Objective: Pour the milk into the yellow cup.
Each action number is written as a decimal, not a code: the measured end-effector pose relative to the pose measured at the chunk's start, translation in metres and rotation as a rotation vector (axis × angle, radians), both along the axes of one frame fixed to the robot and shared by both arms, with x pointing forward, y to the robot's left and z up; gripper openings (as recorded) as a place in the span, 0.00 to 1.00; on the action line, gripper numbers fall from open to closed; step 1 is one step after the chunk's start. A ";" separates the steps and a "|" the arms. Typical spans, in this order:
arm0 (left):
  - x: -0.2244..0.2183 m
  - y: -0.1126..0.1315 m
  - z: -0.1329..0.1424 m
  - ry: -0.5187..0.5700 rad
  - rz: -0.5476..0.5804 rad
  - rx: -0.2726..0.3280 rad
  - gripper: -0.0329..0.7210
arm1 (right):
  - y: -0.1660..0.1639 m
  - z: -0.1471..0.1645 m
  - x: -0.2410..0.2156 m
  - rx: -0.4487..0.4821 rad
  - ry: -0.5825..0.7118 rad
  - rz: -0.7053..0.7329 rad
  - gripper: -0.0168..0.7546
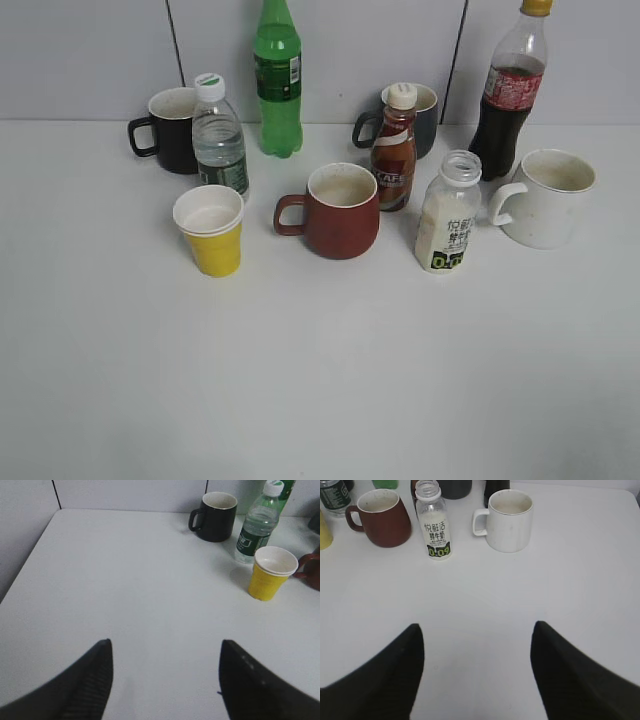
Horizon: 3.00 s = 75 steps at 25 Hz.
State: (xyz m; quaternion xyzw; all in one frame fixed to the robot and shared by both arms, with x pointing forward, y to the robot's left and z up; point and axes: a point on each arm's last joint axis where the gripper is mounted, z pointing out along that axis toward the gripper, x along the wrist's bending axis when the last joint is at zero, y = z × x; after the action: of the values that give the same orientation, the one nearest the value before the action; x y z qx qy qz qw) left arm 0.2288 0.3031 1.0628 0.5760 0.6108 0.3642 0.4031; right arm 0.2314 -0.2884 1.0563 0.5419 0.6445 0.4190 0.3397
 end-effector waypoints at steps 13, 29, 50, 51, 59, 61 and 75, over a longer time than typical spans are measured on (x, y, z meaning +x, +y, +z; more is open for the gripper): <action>0.000 0.000 0.000 0.000 0.000 0.001 0.71 | 0.000 0.000 0.000 0.000 0.000 0.000 0.67; 0.000 0.000 0.000 0.000 0.000 0.001 0.71 | 0.000 0.000 0.000 0.000 0.000 0.000 0.67; 0.000 -0.004 0.000 -0.004 -0.029 -0.037 0.71 | 0.000 0.000 0.000 0.003 -0.002 0.002 0.67; 0.000 -0.005 0.004 -0.031 -0.036 -0.048 0.71 | 0.000 0.002 0.000 0.007 -0.014 0.003 0.67; 0.038 -0.005 0.035 -0.335 -0.029 -0.075 0.71 | 0.004 0.023 0.026 0.042 -0.166 0.014 0.67; 0.060 -0.005 0.036 -0.383 -0.022 -0.079 0.71 | 0.007 0.025 0.044 0.034 -0.172 0.038 0.67; 0.230 -0.014 -0.017 -0.406 0.001 -0.080 0.71 | 0.034 -0.003 0.169 -0.075 -0.196 0.111 0.67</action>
State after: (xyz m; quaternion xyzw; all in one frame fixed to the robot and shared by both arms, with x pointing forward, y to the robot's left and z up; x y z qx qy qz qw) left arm 0.4592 0.2888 1.0458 0.4741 0.5312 0.4486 0.5402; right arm 0.4000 -0.2541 1.0530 0.4488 0.6523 0.4638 0.3974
